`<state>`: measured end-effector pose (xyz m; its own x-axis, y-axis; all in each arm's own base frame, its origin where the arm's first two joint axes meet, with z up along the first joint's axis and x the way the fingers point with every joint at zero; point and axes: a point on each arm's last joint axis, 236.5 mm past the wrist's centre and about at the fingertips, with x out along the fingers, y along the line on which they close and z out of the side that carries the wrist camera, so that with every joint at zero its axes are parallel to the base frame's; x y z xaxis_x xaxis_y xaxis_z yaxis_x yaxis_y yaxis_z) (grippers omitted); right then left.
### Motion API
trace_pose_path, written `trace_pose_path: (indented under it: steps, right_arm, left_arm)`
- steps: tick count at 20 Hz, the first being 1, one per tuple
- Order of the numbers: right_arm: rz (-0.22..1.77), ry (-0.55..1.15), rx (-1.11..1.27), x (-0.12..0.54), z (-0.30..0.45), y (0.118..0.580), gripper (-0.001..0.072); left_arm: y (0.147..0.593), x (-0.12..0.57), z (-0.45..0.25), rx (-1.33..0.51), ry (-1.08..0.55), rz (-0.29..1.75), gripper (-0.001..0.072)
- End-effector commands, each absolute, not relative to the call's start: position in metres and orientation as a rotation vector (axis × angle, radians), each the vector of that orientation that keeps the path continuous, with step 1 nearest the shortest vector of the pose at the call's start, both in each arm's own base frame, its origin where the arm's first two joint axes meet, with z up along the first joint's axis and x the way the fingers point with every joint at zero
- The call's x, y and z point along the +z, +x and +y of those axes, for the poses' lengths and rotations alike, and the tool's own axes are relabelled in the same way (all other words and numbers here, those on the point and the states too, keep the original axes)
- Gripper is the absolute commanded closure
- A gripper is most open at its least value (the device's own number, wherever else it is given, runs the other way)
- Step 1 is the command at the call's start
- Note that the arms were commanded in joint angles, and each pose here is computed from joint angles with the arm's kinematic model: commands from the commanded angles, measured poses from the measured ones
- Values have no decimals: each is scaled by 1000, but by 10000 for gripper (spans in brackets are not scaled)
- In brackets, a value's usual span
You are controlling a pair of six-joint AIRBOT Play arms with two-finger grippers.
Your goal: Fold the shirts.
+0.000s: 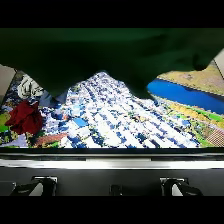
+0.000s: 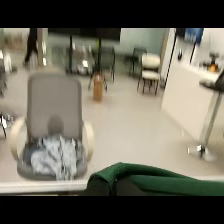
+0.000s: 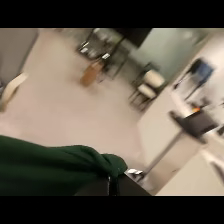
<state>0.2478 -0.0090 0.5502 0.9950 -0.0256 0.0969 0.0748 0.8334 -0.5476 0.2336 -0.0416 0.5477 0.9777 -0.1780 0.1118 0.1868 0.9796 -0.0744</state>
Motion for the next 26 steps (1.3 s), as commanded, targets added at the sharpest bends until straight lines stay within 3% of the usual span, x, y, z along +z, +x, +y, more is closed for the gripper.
trace_pose_path:
  steps: [1,6,9,13,16,18,22,26]
  right_arm:
    - [-193,-613,-160,579,-9,177,676]
    - [-70,-579,-133,552,-18,207,675]
    - [143,-546,-69,500,-33,270,676]
    - [714,-439,158,323,-51,381,676]
    - [1123,-327,342,155,-43,433,676]
    - [1270,-274,402,62,-26,462,676]
    - [1158,-182,400,-25,10,542,675]
    - [969,-103,298,-5,7,587,675]
  left_arm:
    - [194,565,-47,-181,-73,-161,687]
    - [233,531,-41,-177,-93,-37,687]
    - [295,468,-31,-175,-107,172,687]
    - [396,300,-14,-179,-164,610,687]
    - [440,149,-4,-181,-221,931,687]
    - [459,68,0,-172,-273,1089,686]
    - [490,-22,-4,-179,-372,1223,686]
    - [516,-41,2,-177,-369,1208,685]
